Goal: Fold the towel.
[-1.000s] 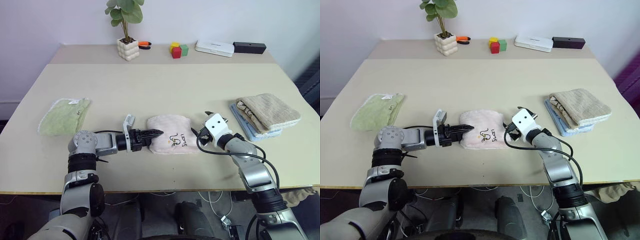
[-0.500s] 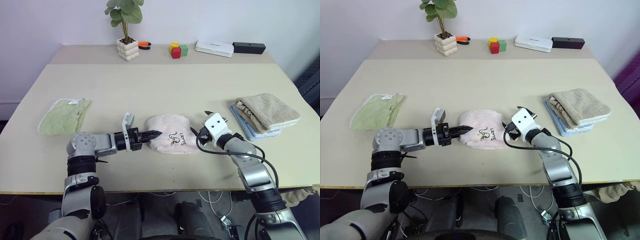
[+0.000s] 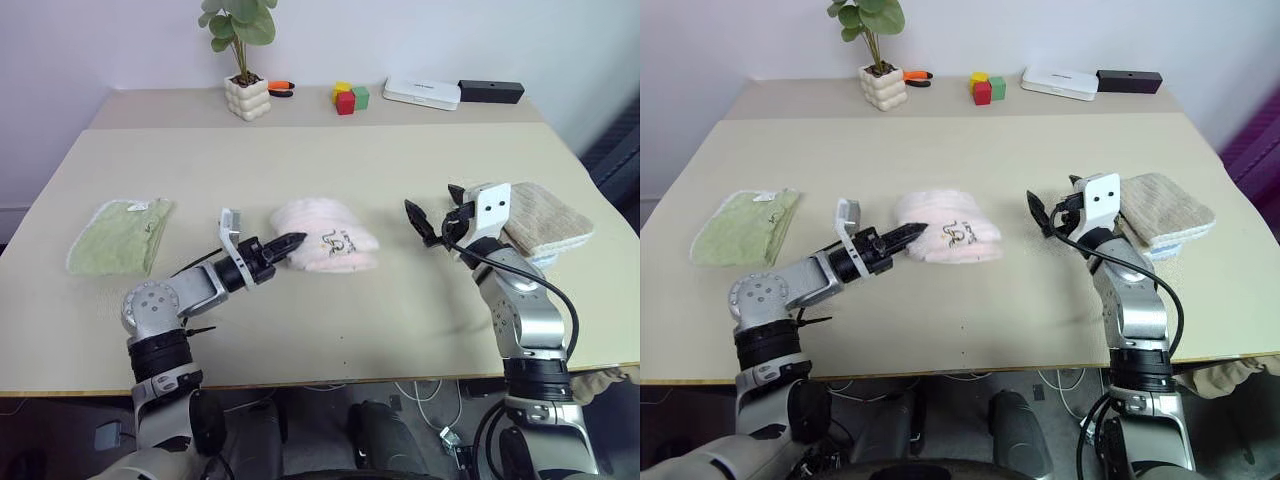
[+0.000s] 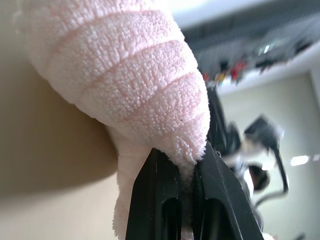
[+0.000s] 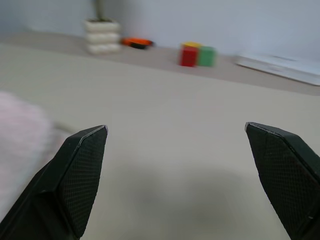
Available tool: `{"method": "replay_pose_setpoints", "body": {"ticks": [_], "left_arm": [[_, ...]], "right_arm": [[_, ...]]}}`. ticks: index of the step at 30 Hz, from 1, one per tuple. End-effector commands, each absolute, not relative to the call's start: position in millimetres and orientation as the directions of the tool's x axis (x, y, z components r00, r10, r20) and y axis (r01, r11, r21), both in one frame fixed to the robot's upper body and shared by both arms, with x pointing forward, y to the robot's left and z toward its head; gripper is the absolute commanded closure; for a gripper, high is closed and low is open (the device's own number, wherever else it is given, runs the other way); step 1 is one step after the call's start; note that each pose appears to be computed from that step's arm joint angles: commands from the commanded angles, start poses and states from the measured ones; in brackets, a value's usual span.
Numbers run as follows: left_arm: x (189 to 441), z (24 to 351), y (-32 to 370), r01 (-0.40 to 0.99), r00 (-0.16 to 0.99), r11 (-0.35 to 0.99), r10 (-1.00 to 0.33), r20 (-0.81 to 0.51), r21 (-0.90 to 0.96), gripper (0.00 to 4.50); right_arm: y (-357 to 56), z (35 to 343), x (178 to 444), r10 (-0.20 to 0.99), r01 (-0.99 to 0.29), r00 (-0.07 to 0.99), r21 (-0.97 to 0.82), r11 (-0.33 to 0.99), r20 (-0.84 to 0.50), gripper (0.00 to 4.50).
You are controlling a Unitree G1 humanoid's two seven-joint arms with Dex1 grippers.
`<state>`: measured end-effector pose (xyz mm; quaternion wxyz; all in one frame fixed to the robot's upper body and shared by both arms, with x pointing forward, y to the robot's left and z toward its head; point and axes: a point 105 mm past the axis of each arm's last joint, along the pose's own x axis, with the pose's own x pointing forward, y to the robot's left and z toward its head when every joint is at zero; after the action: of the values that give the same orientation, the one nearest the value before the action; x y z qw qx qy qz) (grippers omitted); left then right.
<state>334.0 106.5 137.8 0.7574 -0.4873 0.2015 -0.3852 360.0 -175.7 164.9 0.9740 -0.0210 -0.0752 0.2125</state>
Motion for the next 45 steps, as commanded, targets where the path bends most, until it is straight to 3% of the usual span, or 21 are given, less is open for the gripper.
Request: {"method": "replay_pose_setpoints", "body": {"ticks": [1,9,24,31,38,45], "left_arm": [[343,171,115,0.466,0.668,0.208,-0.72,0.187,-0.86,4.47],[358,211,149,0.522,0.774,0.29,-0.557,0.302,-0.802,4.47],[361,268,225,0.556,0.825,0.472,-0.412,0.386,-0.684,4.47],[346,268,269,0.51,0.859,0.539,-0.296,0.416,-0.67,4.47],[321,261,298,0.49,0.867,0.6,-0.256,0.428,-0.633,4.47],[315,248,335,0.416,0.895,0.673,-0.186,0.405,-0.611,4.47]], "right_arm": [[-155,190,345,0.542,-0.544,0.81,-0.06,0.837,0.223,0.0],[-119,181,311,0.756,-0.762,0.635,-0.032,0.647,0.158,0.0],[-102,185,301,0.826,-0.832,0.545,-0.029,0.554,0.145,0.0],[-109,195,291,0.874,-0.883,0.461,-0.02,0.469,0.15,0.0],[-106,187,294,0.891,-0.897,0.437,-0.012,0.442,0.118,0.0],[-101,186,298,0.907,-0.91,0.41,-0.016,0.414,0.1,0.0]]}}
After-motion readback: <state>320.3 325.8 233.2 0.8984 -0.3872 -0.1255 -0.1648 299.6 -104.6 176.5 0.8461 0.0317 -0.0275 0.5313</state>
